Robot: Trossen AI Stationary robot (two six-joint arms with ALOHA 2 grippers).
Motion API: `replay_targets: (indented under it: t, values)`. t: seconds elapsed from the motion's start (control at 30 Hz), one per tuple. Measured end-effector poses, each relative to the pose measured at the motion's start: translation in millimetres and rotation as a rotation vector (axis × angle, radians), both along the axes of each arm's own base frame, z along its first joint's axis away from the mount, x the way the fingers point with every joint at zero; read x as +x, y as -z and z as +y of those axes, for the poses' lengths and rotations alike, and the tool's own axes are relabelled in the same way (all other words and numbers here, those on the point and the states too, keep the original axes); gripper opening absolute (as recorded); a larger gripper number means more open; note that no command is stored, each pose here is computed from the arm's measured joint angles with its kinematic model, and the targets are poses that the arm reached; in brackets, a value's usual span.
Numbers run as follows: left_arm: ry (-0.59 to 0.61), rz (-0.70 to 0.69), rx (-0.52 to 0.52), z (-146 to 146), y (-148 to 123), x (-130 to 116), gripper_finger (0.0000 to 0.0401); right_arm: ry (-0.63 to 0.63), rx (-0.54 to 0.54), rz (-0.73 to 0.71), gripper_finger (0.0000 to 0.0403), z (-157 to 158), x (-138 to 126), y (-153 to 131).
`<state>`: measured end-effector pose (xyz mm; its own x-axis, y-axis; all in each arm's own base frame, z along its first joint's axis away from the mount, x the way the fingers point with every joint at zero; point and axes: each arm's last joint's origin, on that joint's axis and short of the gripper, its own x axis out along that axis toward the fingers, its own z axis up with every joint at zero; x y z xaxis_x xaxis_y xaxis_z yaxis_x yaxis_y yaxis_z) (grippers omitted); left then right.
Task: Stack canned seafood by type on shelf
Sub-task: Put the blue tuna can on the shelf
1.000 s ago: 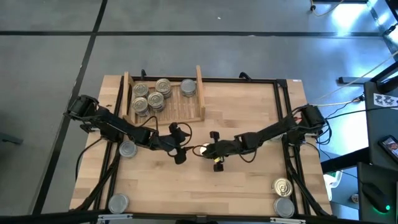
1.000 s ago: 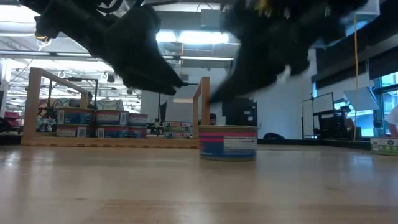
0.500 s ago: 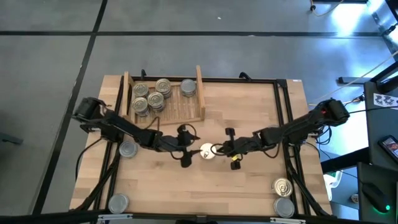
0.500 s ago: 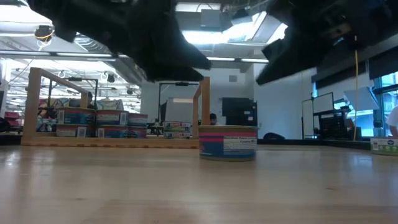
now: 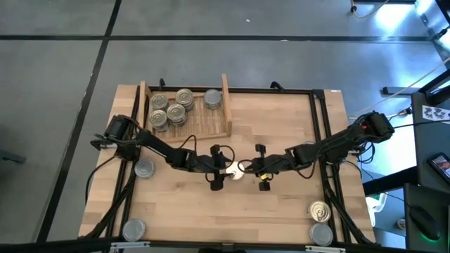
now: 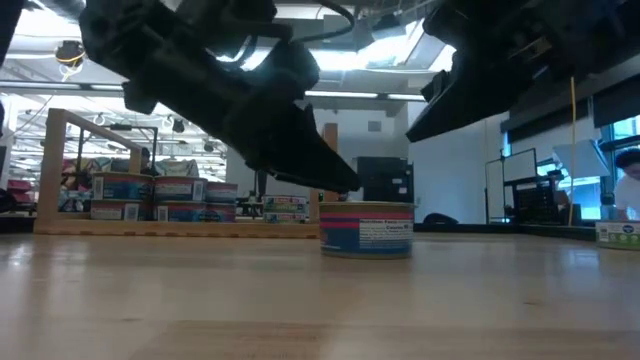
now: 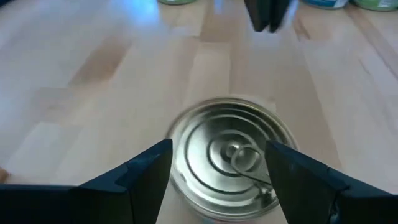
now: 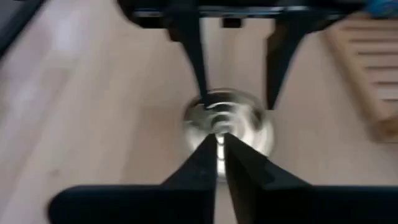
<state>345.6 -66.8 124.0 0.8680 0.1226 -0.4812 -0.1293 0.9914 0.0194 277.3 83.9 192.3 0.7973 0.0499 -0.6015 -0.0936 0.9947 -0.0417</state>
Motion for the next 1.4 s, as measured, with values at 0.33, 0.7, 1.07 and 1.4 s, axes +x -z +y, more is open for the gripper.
replay_targets:
  t: [0.33,0.7,1.07,1.4]
  values:
    - [0.078,0.018,-0.021,9,16,7,0.0255,-0.111,0.036,0.031,0.0216,7,12,21]
    - [0.013,0.015,-0.167,36,47,17,0.0255,-0.206,-0.233,0.047,0.0287,7,17,39]
    - [0.014,-0.059,-0.329,57,52,13,0.0255,-0.255,-0.633,0.188,0.0280,9,4,49]
    - [0.023,-0.098,-0.358,57,51,13,0.0255,-0.159,-0.838,0.203,0.0277,5,18,75]
